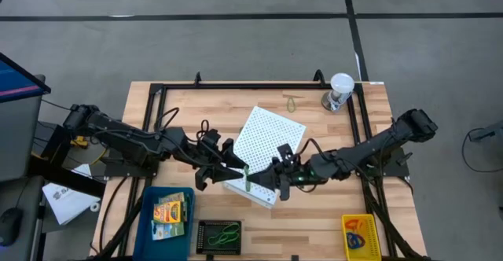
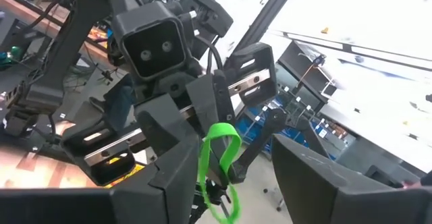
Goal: Pick & Place Office Desk Supplies
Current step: Put the green rubber band into the black bin
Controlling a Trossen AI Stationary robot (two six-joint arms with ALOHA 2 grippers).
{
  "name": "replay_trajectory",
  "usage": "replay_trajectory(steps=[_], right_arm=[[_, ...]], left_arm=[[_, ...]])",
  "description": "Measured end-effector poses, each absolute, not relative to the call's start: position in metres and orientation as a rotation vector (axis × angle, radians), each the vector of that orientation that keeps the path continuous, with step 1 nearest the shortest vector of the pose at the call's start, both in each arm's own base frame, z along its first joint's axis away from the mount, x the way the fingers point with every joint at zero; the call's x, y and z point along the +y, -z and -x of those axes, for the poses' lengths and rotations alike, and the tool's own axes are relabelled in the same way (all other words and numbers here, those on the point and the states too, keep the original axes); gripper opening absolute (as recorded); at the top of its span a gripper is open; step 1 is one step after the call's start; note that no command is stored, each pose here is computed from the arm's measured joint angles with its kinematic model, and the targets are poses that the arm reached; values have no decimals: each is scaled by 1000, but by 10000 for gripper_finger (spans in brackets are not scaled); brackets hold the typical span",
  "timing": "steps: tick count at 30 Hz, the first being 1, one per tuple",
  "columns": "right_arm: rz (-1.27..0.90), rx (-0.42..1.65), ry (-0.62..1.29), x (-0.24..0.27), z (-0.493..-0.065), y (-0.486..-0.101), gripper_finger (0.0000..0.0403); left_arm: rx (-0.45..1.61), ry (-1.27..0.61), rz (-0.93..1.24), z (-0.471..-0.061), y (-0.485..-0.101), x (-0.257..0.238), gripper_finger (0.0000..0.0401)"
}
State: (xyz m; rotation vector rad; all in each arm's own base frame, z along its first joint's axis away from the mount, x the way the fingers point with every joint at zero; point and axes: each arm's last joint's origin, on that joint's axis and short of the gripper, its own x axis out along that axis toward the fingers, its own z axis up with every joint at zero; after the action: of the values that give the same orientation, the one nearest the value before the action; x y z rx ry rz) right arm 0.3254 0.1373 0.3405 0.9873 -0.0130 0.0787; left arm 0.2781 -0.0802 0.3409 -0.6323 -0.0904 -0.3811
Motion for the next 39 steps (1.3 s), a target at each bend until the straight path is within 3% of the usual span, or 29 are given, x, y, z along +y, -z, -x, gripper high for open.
replay_trajectory(steps=[10,32,39], right_arm=[[-984,-14,-72,135,-326,-340,0],[-981,-15,-37,133,-327,-339,0],[-981,-15,-39,133,-327,-339,0]], left_arm=[[-92,354,650,-278,-341,-79,148],[-94,352,662,-278,-341,-79,9],[-116,327,664,-278,-342,-78,1]])
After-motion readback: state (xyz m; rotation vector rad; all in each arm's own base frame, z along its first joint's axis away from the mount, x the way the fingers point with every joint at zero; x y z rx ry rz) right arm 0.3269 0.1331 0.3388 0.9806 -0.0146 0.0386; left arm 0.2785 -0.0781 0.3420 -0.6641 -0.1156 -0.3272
